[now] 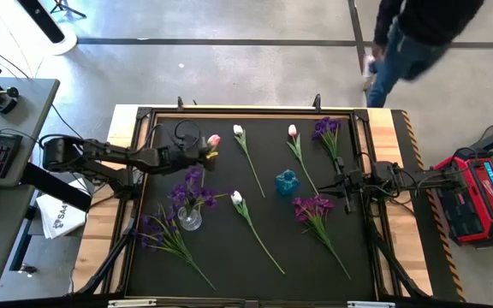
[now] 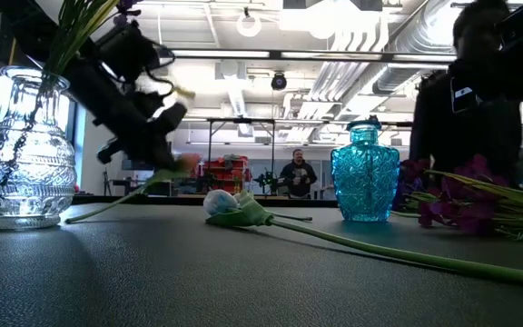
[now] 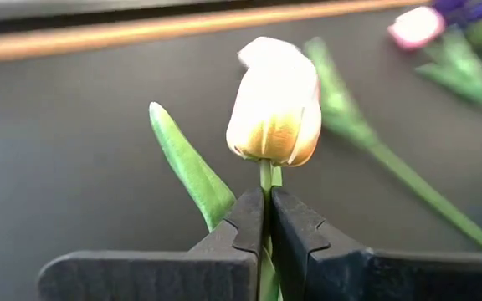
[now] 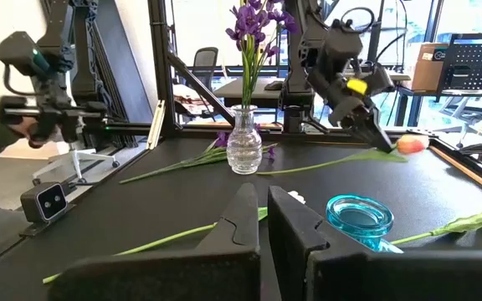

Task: Sort flowers into vase by color
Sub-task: Put the left pink flower into the blue vase

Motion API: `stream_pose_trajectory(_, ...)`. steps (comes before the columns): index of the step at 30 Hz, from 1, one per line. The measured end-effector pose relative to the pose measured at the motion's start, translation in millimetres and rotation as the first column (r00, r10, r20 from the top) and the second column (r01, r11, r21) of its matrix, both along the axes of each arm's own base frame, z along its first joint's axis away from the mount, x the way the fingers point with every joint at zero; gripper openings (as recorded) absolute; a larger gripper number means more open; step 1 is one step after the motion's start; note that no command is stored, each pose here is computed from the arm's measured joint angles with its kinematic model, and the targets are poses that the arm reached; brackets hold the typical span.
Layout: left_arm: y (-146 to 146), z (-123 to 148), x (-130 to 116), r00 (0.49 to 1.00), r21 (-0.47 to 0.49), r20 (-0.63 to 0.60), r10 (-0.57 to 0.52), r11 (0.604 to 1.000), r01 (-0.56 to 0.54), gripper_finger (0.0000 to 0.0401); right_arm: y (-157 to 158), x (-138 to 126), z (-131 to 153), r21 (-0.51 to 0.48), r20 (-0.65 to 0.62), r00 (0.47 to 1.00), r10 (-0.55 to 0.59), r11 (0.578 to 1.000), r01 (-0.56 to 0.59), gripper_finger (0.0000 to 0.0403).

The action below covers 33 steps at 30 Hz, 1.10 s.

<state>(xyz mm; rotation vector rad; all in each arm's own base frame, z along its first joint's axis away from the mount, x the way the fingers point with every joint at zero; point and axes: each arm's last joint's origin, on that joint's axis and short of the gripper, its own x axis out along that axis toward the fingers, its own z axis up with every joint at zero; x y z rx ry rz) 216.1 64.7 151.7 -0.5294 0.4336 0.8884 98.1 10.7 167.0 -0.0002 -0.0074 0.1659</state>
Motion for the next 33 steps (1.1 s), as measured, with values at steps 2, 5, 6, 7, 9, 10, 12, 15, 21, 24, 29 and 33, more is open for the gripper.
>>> stream_pose_trajectory(2,-2.8,5.7,5.2,0.998,0.05,0.039,-0.047,0.998,0.045,0.0004,0.0,0.0,0.0,0.0,0.0,1.0,0.0,1.0,0.0,0.0)
stream_pose_trajectory(5,-6.2,15.7,12.0,0.989,0.138,0.096,-0.115,0.985,0.102,0.0004,0.0,0.0,0.0,0.0,0.0,1.0,0.0,1.0,0.0,0.0)
stream_pose_trajectory(6,-6.7,19.9,13.5,0.984,0.17,0.115,-0.134,0.979,0.114,0.0003,0.0,0.0,0.0,-0.003,0.0,1.0,0.0,1.0,0.0,0.0)
stream_pose_trajectory(7,-7.3,24.5,14.7,0.979,0.201,0.136,-0.151,0.972,0.122,0.0003,0.0,0.0,-0.1,-0.023,0.003,1.0,0.0,1.0,0.0,0.0)
stream_pose_trajectory(9,-7.0,34.0,15.6,0.968,0.254,0.18,-0.174,0.959,0.125,0.0003,0.0,0.0,0.0,-0.094,0.016,1.0,-0.001,0.996,0.003,0.0)
stream_pose_trajectory(10,-6.7,39.1,15.2,0.962,0.276,0.205,-0.182,0.953,0.121,0.0003,0.0,0.0,0.0,-0.131,0.022,1.0,-0.001,0.991,0.004,0.0)
stream_pose_trajectory(12,-6.7,50.8,13.6,0.946,0.326,0.254,-0.201,0.939,0.111,0.0003,0.0,0.0,0.1,-0.172,0.029,1.0,0.0,0.985,0.005,0.0)
stream_pose_trajectory(15,-8.2,68.6,9.3,0.918,0.408,0.304,-0.256,0.906,0.117,0.0003,0.0,0.0,1.1,-0.176,0.042,0.999,-0.001,0.984,0.008,0.0)
stream_pose_trajectory(21,-12.0,104.9,-0.4,0.863,0.536,0.356,-0.358,0.835,0.126,0.0003,-0.3,-1.7,17.5,0.001,0.183,0.983,-0.008,1.0,0.008,0.0)
stream_pose_trajectory(24,-13.2,125.1,1.3,0.846,0.592,0.35,-0.402,0.795,0.132,0.0003,-2.0,-4.8,30.2,0.118,0.297,0.953,-0.058,0.993,0.024,0.0)
stream_pose_trajectory(29,-12.1,159.1,12.7,0.836,0.644,0.319,-0.447,0.749,0.155,0.0003,-5.1,-7.8,39.6,0.075,0.401,0.902,-0.159,0.987,0.141,0.0)
stream_pose_trajectory(33,-9.6,180.3,28.6,0.851,0.677,0.258,-0.457,0.714,0.178,0.0003,-5.1,-5.1,41.2,0.065,0.411,0.896,-0.169,0.986,0.156,0.0001)
